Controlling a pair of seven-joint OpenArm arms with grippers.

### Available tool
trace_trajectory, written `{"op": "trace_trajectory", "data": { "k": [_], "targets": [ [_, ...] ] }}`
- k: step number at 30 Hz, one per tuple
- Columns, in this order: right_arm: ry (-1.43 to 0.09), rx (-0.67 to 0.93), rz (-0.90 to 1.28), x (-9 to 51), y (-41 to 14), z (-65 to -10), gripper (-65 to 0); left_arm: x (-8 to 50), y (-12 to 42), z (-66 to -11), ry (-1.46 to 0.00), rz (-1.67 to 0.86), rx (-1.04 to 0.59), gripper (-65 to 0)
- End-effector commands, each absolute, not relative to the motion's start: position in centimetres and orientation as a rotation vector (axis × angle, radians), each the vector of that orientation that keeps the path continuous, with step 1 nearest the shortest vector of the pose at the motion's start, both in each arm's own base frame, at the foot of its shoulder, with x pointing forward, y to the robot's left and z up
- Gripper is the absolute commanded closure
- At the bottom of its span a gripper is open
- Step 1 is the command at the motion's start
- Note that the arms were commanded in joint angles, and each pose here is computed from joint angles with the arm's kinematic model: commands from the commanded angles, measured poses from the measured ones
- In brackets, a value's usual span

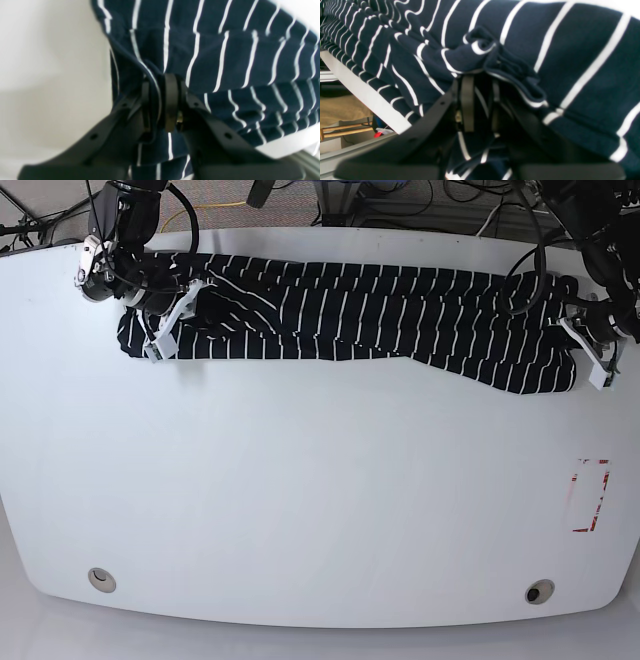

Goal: Fold the T-shirt properly
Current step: 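Grasp the strip's end with the left gripper and pull it outward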

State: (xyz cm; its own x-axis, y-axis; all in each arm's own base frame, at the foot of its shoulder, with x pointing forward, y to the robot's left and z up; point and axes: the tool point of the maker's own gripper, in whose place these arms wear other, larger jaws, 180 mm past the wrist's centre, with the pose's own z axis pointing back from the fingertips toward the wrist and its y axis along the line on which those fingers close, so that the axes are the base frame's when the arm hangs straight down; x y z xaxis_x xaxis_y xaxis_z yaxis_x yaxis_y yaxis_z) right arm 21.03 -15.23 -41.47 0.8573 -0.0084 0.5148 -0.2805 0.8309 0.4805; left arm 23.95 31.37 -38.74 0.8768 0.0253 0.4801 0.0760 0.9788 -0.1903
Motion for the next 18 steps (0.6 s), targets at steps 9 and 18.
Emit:
{"op": "trace_trajectory", "data": {
  "k": [9, 18],
  "targets": [
    [-0.454, 0.582, 0.112, 20.3, -15.8, -43.5, -8.7, 25.3, 32.8, -30.6, -0.663, -0.168, 0.016, -5.3],
    [-0.486, 0.587, 0.096, 20.6, -15.8, -43.4, -8.7, 24.4, 30.9, -28.6, -0.727, -0.255, -0.039, -5.3]
  ]
}}
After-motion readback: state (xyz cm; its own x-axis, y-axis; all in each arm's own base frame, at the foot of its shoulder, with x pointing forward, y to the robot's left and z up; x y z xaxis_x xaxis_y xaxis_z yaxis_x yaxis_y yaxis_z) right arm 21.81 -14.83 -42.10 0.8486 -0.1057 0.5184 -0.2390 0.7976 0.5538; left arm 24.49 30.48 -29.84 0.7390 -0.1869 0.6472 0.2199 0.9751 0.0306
